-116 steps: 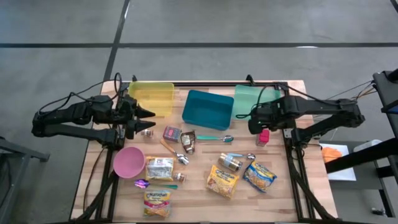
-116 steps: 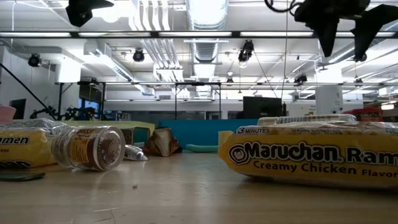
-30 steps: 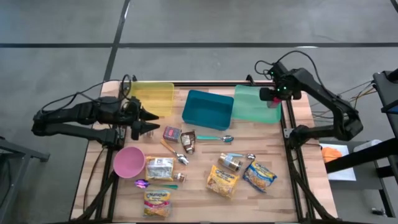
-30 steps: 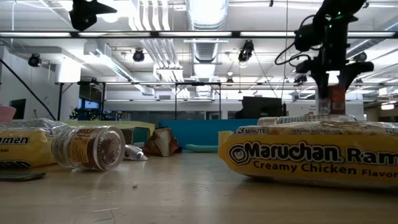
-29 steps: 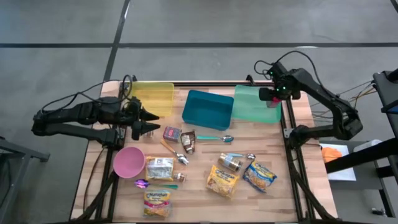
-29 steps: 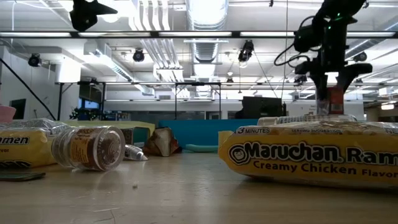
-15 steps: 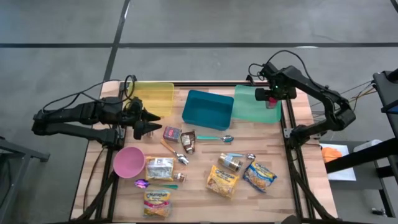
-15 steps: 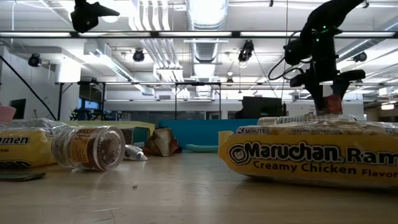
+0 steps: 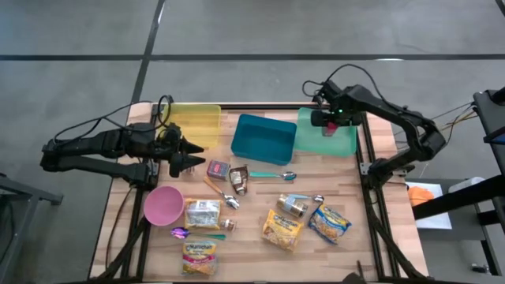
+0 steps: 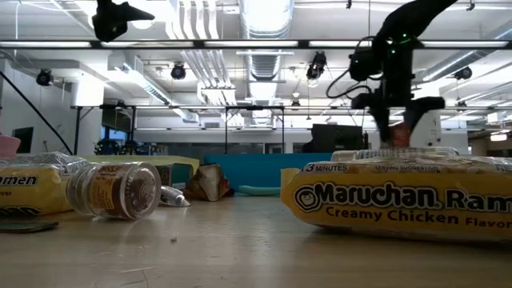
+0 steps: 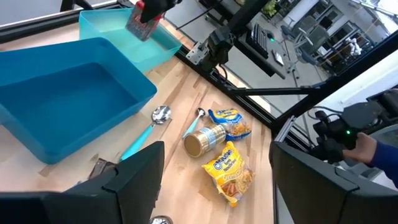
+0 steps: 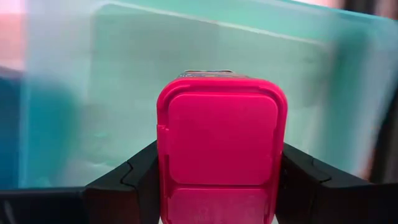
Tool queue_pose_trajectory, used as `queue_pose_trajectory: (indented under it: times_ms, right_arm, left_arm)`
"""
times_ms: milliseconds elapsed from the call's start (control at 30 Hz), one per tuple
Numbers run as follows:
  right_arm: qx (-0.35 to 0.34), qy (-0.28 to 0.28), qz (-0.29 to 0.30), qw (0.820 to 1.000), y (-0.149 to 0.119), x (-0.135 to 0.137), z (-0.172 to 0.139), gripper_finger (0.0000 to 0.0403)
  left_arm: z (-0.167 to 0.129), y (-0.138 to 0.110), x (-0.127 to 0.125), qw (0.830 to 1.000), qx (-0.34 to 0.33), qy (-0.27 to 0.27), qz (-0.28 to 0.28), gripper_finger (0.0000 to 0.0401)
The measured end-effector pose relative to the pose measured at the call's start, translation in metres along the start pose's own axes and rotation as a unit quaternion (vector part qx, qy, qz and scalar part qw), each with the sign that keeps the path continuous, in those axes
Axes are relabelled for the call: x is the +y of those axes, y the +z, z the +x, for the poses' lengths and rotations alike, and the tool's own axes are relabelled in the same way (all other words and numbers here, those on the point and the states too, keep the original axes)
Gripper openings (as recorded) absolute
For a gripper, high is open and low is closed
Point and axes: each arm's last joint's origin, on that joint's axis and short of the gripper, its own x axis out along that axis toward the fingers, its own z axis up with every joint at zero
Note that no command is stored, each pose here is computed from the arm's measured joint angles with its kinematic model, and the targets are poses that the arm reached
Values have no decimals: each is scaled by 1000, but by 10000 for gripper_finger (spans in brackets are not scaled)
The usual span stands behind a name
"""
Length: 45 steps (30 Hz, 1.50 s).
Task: Pick & Place Food Item
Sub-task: Put the right red seasoning can into the light green bin
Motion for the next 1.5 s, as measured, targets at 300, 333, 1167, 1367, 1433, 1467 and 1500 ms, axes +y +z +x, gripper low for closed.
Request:
queue_pose_trajectory:
  times_ms: [300,333,1167,1367,1433,1467,1500]
  right_arm:
    - [18,-16,-44,999,2,29,16,210]
    - [18,-17,-46,999,3,31,17,210]
    - [16,37,-87,995,-14,75,33,210]
    - [16,20,-77,997,-20,77,39,210]
    - [18,18,-75,997,-21,77,40,210]
    - [18,19,-76,997,-22,77,41,210]
    - [18,19,-77,997,-22,79,41,210]
  left_arm:
    - [0,0,0,1000,0,0,1,296]
    - [0,0,0,1000,0,0,-1,296]
    - [0,0,0,1000,1,0,-14,296]
    - [0,0,0,1000,1,0,-14,296]
    - [0,0,0,1000,1,0,-14,296]
    - [0,0,0,1000,1,0,-14,296]
    - [0,0,0,1000,1,0,-14,296]
